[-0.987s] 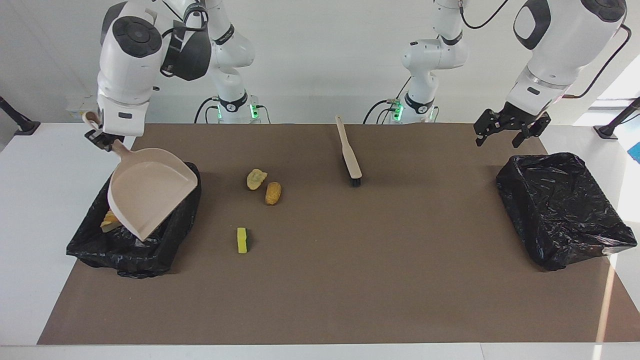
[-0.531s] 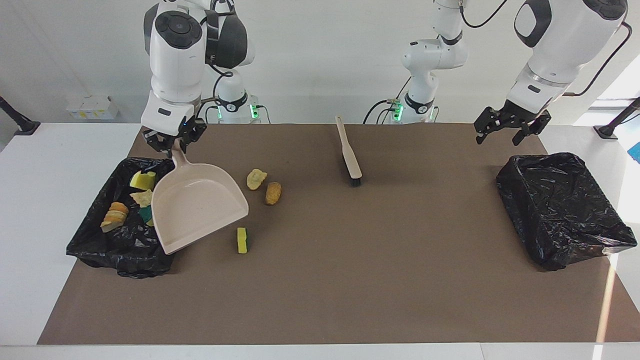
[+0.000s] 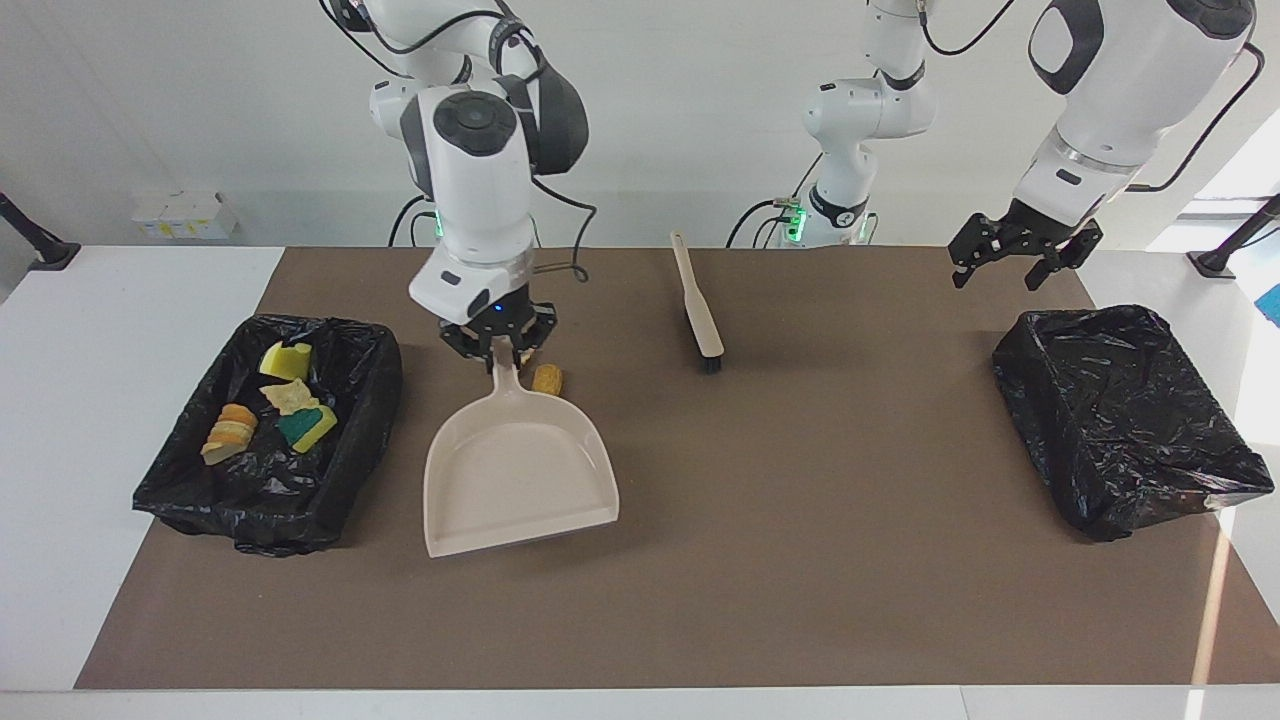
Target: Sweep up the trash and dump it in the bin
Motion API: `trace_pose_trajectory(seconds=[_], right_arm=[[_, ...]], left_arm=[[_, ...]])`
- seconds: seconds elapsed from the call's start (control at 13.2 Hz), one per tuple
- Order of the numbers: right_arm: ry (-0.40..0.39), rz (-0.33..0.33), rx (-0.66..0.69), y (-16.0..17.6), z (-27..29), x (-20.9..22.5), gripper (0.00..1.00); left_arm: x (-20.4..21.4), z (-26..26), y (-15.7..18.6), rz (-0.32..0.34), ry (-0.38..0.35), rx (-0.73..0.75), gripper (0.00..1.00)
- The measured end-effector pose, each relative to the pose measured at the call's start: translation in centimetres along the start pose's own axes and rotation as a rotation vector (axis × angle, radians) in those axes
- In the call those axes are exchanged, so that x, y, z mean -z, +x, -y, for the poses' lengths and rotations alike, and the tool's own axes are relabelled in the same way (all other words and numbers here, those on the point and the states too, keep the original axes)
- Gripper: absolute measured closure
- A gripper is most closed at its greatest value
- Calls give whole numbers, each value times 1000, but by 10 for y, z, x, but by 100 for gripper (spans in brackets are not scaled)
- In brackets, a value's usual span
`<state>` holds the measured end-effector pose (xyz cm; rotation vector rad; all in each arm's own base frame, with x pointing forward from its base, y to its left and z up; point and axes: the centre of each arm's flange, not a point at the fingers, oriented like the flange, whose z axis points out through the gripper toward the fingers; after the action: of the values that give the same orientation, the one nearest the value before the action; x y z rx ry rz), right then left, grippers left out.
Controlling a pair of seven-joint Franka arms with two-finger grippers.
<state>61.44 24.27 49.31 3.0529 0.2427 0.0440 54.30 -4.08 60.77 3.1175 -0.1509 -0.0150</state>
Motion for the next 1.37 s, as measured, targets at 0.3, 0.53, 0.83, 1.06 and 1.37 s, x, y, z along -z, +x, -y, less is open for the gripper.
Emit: trace_pose_trajectory(seconds=[0.3, 0.53, 0.83, 1.06, 1.37], right_arm=[[38, -22, -119, 16, 81, -46, 67], [55, -24, -203, -1, 158, -70, 67], [98, -51, -228, -3, 191, -87, 67], [159, -25, -225, -4, 203, -92, 67], [188, -25, -220, -5, 209, -88, 67]], left_arm=[[0, -11, 0, 0, 0, -21, 0], [0, 2, 0, -2, -2, -11, 0], [3, 8, -1, -7, -4, -17, 0], [3, 9, -2, -8, -4, -15, 0], [3, 10, -2, -8, -4, -13, 0]])
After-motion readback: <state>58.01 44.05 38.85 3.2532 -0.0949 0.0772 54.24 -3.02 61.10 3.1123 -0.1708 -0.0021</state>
